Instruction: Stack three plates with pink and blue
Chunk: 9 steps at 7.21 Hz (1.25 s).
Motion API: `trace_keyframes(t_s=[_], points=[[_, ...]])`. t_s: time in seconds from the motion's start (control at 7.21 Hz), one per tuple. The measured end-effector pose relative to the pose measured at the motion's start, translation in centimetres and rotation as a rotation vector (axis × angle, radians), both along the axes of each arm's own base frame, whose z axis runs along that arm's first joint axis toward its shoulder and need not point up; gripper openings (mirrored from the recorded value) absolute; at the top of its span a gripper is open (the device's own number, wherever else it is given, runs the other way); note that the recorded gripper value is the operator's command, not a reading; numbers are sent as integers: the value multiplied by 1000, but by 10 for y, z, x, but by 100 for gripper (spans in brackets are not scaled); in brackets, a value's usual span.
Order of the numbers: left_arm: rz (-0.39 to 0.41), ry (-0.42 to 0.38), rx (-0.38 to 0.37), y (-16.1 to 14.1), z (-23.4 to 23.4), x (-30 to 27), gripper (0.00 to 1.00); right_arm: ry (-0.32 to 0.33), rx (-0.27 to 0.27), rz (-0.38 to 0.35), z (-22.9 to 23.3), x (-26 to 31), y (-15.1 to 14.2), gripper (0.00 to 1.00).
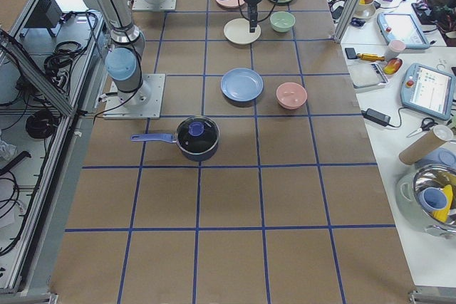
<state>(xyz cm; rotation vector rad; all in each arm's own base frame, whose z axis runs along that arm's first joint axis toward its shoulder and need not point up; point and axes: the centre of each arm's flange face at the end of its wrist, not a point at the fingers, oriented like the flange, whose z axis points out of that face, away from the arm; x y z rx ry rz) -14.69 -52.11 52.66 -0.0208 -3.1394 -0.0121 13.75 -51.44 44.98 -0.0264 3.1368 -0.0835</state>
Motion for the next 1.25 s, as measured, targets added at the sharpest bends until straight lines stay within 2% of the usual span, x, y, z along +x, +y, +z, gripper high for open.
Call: trace_keyframes(t_s=[1.25], points=[[3, 2, 10, 1, -1, 1, 100, 0, 8, -2, -5, -3, -2, 100]])
